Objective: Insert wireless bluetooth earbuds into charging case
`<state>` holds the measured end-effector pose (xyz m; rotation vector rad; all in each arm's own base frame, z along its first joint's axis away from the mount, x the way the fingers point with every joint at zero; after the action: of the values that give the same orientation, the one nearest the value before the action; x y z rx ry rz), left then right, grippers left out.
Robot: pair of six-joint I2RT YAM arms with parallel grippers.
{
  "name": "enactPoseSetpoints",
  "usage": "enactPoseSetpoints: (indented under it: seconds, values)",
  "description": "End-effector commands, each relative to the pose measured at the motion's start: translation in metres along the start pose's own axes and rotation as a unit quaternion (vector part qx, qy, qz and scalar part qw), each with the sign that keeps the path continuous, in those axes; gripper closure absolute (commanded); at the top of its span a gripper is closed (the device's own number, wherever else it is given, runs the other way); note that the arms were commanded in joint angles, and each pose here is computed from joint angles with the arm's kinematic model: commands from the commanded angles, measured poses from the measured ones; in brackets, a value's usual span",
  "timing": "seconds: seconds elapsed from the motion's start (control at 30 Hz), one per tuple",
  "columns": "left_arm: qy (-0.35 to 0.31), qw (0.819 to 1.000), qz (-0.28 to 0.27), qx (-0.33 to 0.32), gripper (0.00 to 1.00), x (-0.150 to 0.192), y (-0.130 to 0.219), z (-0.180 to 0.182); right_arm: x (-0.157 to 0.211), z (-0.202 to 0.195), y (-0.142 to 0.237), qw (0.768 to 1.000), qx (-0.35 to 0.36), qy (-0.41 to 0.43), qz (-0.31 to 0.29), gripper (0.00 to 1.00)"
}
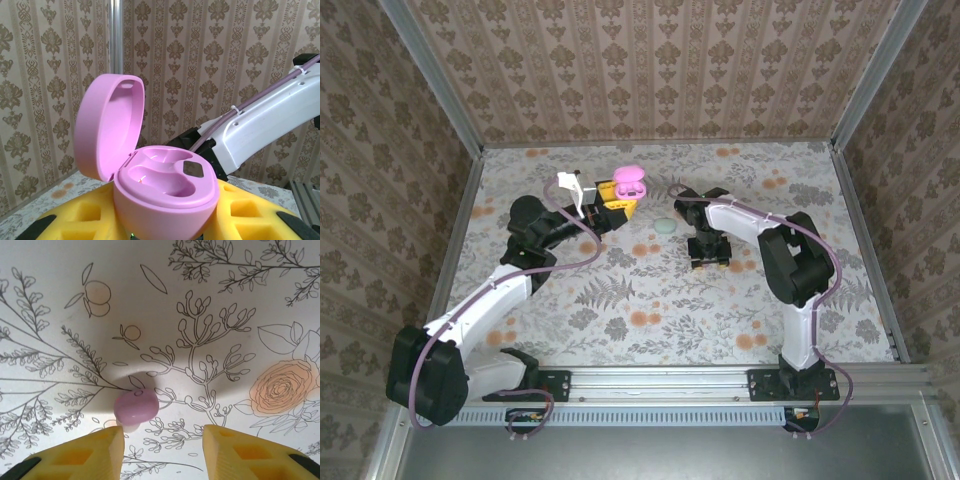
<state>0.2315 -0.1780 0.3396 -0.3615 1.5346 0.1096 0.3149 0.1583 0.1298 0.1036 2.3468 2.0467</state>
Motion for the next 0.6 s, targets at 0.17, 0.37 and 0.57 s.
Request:
enactPoseSetpoints:
  seconds: [0.17, 0.37, 0.57]
  values:
    - [-0.013, 1.000, -0.005, 0.002, 0.74, -0.001, 0.003, -0.001, 0.014, -0.017, 0.006, 0.999, 0.043, 0.022, 0.004, 0.52]
    - [-0.015, 1.000, -0.007, 0.001, 0.74, -0.003, 0.004, -0.001, 0.007, -0.009, 0.017, 0.997, -0.053, -0.046, -0.015, 0.52]
    - [-0.016, 1.000, -0.005, -0.003, 0.74, -0.003, 0.007, -0.003, -0.002, 0.002, 0.004, 0.993, -0.079, -0.089, 0.002, 0.54]
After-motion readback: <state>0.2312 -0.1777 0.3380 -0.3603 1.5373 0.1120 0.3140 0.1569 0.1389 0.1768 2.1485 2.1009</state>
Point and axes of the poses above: each hand's point on the last joint's axis, 136 mm out from that joint toward the fingers, its own y axis back along the fingers, its own z axis along the line the jaws close on, x = y × z, the point moved 10 cm from there along y, back along the fingers, and after that the axes turned 2 degrees about -y, right-handed, at the moved point
